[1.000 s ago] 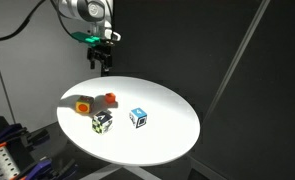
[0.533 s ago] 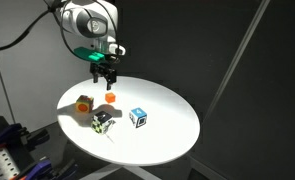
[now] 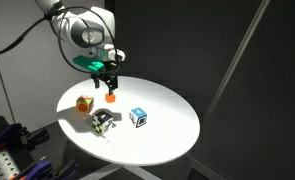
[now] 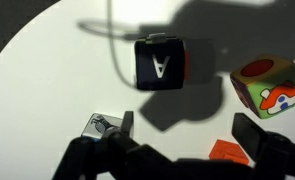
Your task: Pick up the block with a letter on top and move it to the right
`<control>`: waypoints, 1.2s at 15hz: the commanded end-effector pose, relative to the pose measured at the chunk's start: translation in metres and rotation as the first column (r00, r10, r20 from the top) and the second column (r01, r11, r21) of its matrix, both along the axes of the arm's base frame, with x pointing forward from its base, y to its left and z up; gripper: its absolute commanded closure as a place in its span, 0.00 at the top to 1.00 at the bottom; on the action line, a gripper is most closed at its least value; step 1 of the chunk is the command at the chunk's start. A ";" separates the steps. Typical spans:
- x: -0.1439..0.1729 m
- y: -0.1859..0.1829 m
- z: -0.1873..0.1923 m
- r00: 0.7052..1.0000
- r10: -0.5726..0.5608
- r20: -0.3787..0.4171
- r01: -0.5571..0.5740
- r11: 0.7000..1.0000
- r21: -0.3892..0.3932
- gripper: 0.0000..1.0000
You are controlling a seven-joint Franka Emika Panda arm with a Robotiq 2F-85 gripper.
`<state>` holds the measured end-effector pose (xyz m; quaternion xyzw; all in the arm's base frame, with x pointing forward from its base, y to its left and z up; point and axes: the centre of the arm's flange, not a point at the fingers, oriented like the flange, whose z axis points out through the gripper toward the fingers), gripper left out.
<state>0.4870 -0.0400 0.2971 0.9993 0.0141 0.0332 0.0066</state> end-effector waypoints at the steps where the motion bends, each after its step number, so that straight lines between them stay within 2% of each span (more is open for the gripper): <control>1: 0.000 0.000 0.000 1.000 0.000 0.000 0.000 1.000 0.000 1.00; 7: -0.005 -0.002 -0.005 1.000 0.010 0.009 -0.010 1.000 0.002 1.00; 18: -0.005 -0.022 -0.066 1.000 0.004 -0.006 -0.004 1.000 -0.003 1.00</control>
